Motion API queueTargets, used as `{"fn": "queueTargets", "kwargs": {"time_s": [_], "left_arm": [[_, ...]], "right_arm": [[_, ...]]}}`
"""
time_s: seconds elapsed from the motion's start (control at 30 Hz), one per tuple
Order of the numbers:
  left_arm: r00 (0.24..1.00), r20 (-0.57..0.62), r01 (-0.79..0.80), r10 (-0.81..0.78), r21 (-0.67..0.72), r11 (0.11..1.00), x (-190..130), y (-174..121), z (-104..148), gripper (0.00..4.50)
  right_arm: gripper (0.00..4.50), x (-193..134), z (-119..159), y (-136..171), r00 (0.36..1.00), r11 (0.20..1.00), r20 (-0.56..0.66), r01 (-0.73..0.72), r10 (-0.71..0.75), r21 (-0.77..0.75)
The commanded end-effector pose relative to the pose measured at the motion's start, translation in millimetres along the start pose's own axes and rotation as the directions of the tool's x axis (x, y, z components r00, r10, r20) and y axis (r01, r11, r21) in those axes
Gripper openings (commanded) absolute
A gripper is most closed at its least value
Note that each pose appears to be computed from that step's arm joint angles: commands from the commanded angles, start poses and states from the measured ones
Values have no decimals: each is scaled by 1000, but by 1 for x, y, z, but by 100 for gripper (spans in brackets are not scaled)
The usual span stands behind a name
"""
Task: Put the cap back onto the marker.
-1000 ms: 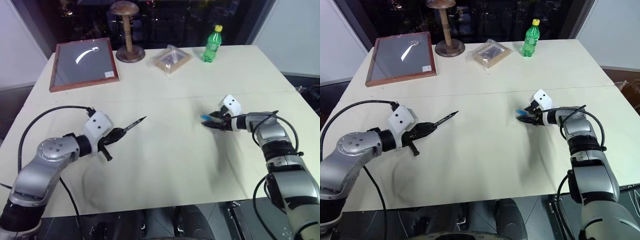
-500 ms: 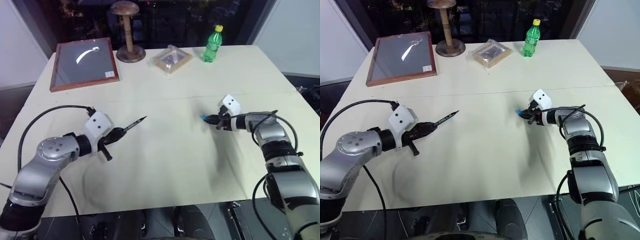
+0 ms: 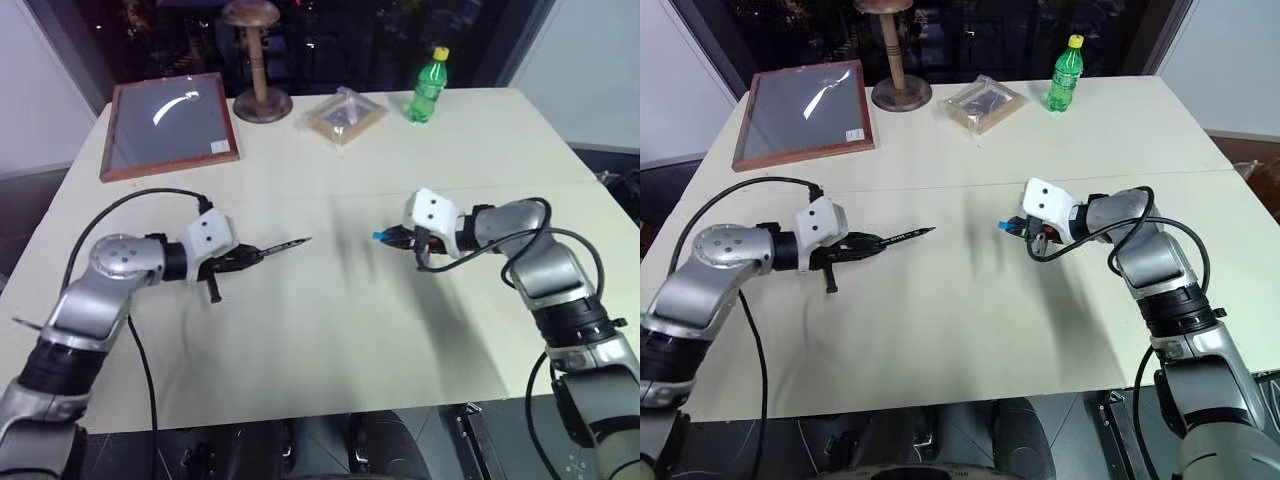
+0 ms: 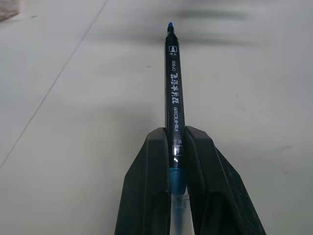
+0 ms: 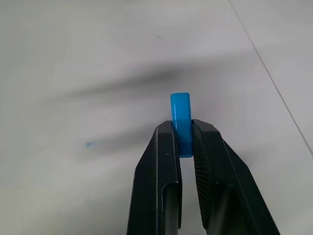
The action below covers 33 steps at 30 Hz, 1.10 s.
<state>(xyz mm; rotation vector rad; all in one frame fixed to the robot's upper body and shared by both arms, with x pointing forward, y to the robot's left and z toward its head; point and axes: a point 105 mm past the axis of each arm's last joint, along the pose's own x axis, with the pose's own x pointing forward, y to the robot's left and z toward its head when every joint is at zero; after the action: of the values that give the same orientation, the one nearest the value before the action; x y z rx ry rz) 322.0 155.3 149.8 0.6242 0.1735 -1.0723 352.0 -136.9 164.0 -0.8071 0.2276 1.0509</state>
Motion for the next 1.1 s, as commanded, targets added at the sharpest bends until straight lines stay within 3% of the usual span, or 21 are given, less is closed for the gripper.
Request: {"fn": "queueTargets", "kwargs": {"time_s": [0.03,0.6,1.1], "left_arm": [[999,14,30,-31,72,997,5,4,5,0],[995,58,66,-77,168,984,19,8,26,0],[994,74,66,-82,191,979,22,9,35,0]], "right_arm": [[3,-5,17,-6,1000,995,5,21,-21,-99],[3,14,49,1,997,985,64,-20,32,-173],[3,21,56,8,995,981,74,-55,69,-184]]}}
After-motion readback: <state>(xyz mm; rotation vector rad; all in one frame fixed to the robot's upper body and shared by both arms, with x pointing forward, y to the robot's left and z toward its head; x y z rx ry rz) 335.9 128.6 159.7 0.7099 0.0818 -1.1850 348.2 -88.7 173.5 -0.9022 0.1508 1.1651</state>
